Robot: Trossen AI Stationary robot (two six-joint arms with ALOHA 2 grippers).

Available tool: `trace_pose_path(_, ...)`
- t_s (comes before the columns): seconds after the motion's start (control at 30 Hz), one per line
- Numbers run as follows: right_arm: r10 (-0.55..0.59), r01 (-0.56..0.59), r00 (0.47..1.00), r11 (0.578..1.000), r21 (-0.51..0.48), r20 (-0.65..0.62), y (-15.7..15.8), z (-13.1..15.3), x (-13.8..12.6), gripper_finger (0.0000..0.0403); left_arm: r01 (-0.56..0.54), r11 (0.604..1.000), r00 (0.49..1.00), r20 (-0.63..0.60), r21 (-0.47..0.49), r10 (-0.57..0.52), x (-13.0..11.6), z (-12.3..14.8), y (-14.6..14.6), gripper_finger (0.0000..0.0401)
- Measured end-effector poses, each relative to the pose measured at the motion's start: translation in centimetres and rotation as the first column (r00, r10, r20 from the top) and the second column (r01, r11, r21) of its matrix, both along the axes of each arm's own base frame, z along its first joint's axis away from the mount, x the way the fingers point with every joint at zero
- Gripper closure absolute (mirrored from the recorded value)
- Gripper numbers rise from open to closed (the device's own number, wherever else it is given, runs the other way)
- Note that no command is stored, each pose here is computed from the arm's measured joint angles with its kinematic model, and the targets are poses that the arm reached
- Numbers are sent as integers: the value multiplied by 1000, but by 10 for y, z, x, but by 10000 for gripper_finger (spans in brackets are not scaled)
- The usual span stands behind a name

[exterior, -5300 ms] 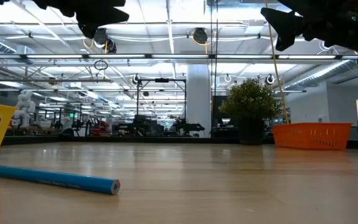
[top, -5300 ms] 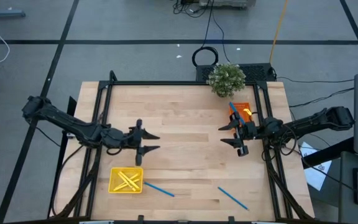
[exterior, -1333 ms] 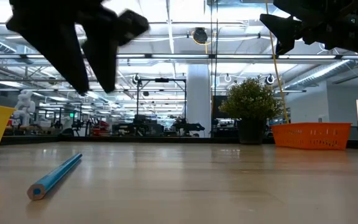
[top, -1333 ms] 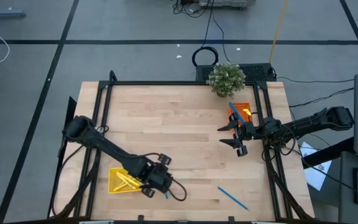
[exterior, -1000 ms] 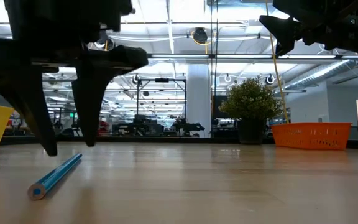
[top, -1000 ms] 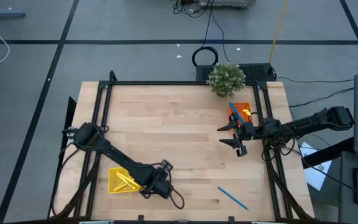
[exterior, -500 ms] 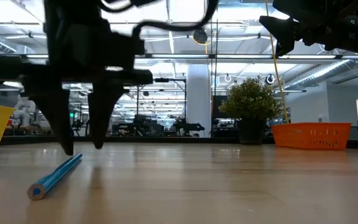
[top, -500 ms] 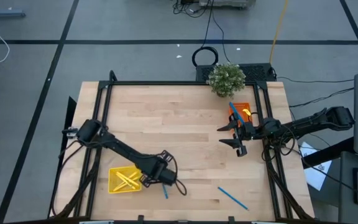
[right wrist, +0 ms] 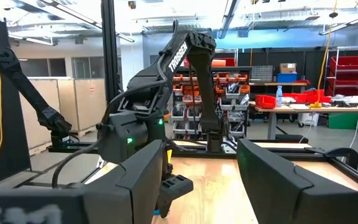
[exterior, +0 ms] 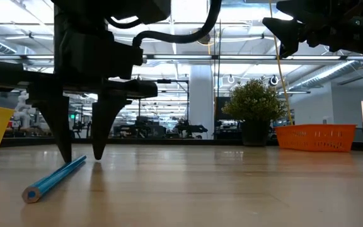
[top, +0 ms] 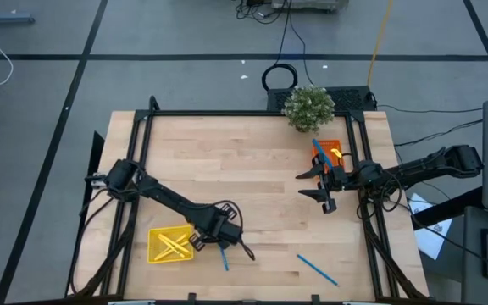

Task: Sort pens & pencils
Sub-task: Put the left blue pencil into the orange bin

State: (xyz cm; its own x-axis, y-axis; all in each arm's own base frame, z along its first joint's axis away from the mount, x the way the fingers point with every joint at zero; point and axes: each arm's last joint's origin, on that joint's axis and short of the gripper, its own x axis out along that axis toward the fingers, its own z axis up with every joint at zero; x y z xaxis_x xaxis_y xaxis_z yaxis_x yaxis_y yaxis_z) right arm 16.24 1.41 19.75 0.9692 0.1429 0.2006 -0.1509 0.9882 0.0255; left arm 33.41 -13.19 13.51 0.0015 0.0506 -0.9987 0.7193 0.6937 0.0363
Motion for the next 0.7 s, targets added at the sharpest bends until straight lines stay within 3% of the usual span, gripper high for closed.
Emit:
trace_pose_path(0.13, 0, 0, 1000, 1000, 0, 0, 0, 0, 0, 204, 11, 1000, 1000, 10, -6, -11, 1, -1, 0, 270)
trace_pose_path(0.33, 0, 0, 1000, 1000, 0, -6, 0, -1, 0, 204, 6, 1000, 1000, 5, -12, -6, 1, -2, 0, 382)
trace_pose_path(0.7, 0, 0, 1000, 1000, -1, -7, 0, -1, 0, 204, -172, 984, 985, 21, -39, 173, 3, 8, 15, 395)
